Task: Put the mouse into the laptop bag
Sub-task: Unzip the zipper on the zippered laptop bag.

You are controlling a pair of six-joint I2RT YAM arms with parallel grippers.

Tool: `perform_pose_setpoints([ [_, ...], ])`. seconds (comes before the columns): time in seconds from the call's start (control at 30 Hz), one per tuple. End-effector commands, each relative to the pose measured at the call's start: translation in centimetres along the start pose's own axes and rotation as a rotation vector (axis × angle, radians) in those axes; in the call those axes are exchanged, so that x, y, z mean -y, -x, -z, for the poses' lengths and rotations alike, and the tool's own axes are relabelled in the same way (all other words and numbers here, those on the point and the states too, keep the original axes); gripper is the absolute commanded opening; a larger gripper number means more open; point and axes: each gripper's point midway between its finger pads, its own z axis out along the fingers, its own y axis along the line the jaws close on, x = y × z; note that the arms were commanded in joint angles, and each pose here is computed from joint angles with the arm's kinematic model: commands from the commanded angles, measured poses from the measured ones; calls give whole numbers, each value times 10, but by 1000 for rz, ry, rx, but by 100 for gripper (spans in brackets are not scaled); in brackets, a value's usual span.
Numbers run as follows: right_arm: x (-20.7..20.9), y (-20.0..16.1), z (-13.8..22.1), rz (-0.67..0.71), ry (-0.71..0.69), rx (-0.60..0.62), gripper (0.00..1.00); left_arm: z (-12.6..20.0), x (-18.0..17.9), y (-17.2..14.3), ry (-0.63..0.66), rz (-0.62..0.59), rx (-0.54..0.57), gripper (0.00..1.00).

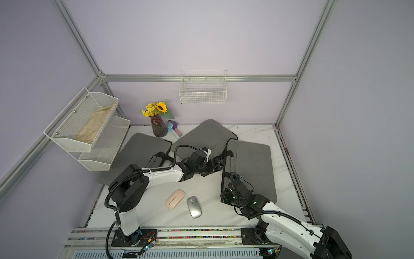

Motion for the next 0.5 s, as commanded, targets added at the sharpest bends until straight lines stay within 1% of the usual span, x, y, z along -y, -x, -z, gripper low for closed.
perform_pose_setpoints([
  [0.0, -31, 7, 6, 32, 144, 29, 0, 0, 6, -21, -39, 0, 16, 91],
  [0.07, -34, 8, 10, 34, 164, 35, 0, -10, 2, -35, -45, 18, -26, 86],
  [0.17, -34, 6, 11, 31, 178, 35, 0, -21, -4, -52, -67, 51, -76, 75],
  [0.23, -33, 5, 10, 27, 178, 32, 0, -20, -7, -54, -54, 55, -65, 61],
  [0.3, -31, 3, 7, 24, 177, 22, 0, -15, -14, -53, -27, 56, -39, 45],
  [0.37, -30, 1, 5, 24, 171, 15, 0, -12, -15, -52, -20, 56, -30, 25],
  [0.43, -28, -2, 3, 24, 169, 2, 0, -12, -14, -50, -20, 52, -27, 12],
  [0.47, -27, -4, 2, 25, 171, -10, 0, -14, -12, -48, -23, 46, -22, 8],
])
